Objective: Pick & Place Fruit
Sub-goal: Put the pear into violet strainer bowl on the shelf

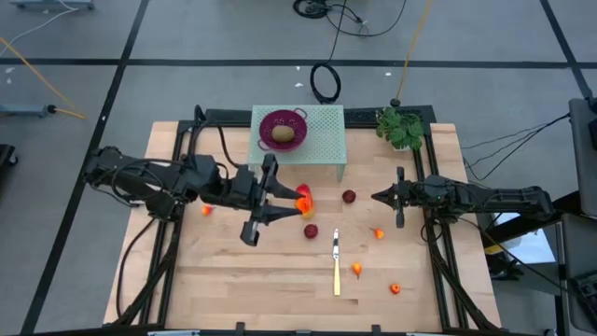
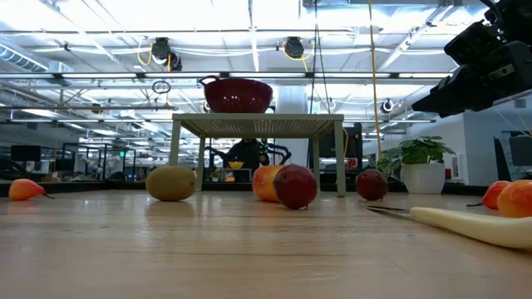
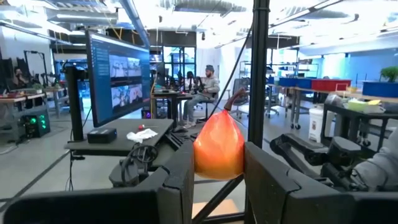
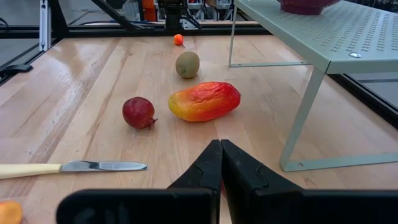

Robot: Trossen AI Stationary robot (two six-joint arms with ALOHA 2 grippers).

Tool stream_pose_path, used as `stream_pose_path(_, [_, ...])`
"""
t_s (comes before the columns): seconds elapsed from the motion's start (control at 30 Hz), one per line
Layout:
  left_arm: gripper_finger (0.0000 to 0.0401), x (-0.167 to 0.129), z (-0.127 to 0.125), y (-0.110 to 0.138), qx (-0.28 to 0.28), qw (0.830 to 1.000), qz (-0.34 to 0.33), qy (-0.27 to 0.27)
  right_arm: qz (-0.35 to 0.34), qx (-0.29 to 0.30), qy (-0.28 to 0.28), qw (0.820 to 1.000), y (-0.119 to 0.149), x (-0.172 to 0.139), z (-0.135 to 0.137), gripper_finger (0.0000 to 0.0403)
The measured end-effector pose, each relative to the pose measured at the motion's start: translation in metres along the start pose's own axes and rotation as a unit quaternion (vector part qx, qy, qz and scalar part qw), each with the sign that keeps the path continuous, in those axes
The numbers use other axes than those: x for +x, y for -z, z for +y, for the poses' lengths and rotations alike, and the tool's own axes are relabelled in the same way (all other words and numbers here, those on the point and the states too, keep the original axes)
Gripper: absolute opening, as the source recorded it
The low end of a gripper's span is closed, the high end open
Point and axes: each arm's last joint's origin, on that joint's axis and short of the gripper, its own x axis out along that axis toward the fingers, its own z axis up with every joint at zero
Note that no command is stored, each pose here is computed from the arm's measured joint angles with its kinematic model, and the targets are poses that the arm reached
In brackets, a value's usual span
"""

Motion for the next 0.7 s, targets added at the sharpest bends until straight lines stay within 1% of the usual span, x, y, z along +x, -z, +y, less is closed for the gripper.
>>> stream_pose_path(0.1, [0.0108, 0.0, 0.0001, -0.0001, -0.026, 1.0, -0.001, -0.001, 0.0, 0.0, 0.0, 1.0, 0.0, 0.0, 0.0, 0.0004])
stream_pose_path(0.2, [0.0108, -0.0001, 0.0015, -0.0027, -0.084, 0.996, -0.016, -0.026, 0.0, 0.0, 0.0, 1.0, -0.0001, 0.0, 0.0, 0.0004])
stream_pose_path(0.33, [0.0108, -0.0004, 0.004, -0.0042, -0.166, 0.984, -0.032, -0.064, 0.0, 0.0, 0.0, 1.0, -0.0001, 0.0, 0.0, 0.0004])
stream_pose_path(0.43, [0.0108, -0.0007, 0.0058, -0.0041, -0.223, 0.97, -0.042, -0.092, 0.0, 0.0, 0.0, 1.0, 0.0, 0.0, 0.0, 0.0004])
stream_pose_path(0.53, [0.0108, -0.0011, 0.0074, -0.0041, -0.277, 0.952, -0.055, -0.119, 0.0, 0.0, 0.0, 1.0, -0.0001, 0.0, 0.0, 0.0004])
stream_pose_path(0.7, [0.0108, -0.0019, 0.0099, -0.005, -0.342, 0.923, -0.082, -0.154, 0.0, 0.0, 0.0, 1.0, -0.0001, 0.0, 0.0, 0.0004])
